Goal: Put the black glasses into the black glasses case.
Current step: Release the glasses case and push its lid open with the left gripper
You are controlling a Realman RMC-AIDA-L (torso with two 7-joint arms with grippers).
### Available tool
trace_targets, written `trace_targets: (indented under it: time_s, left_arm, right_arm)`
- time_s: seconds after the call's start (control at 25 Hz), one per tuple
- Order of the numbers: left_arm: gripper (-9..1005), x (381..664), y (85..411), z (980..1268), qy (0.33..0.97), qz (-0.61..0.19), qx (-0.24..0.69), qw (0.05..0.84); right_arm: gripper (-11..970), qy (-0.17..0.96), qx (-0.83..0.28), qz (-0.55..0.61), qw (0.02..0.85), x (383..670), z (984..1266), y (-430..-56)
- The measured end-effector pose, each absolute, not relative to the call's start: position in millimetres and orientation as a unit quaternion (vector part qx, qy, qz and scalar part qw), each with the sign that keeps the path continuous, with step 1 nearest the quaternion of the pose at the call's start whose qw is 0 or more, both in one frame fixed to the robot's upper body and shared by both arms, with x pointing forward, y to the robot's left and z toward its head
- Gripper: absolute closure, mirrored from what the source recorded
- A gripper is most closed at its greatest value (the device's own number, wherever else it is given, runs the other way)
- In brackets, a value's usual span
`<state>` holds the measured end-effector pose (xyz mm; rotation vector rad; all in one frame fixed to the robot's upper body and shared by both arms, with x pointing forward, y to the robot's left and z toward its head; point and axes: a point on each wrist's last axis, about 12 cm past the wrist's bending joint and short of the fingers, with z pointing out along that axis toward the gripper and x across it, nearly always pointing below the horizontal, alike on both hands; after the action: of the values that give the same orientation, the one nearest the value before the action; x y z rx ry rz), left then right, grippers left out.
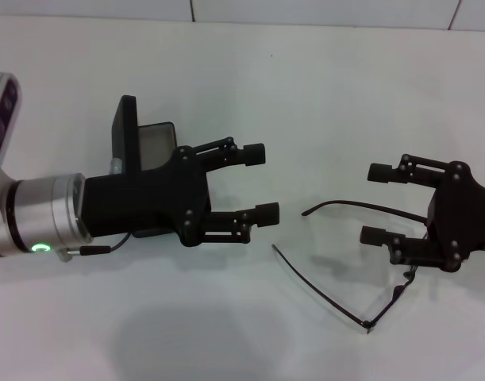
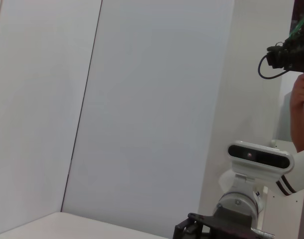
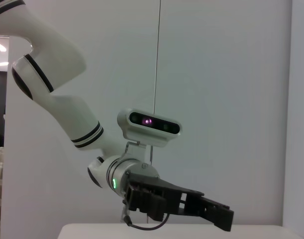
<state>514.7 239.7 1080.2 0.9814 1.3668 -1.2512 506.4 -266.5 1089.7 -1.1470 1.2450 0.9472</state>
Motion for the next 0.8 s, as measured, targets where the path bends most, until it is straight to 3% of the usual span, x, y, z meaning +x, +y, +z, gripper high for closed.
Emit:
trace_targets:
  time_s: [0.56, 0.8]
  left_arm:
    - [139, 517.9, 240.7, 1082.4, 0.57, -0.521, 0.384, 0.505]
    - [146, 547.5, 272.3, 1100.8, 0.649, -0.506, 0.323, 0.467]
  right_arm:
    - [238, 0.532, -0.486, 0.398, 0.567, 506.3, 1088.2, -266.8]
    - [238, 0.531, -0.484, 0.399, 0.57, 506.5, 1088.8, -266.8]
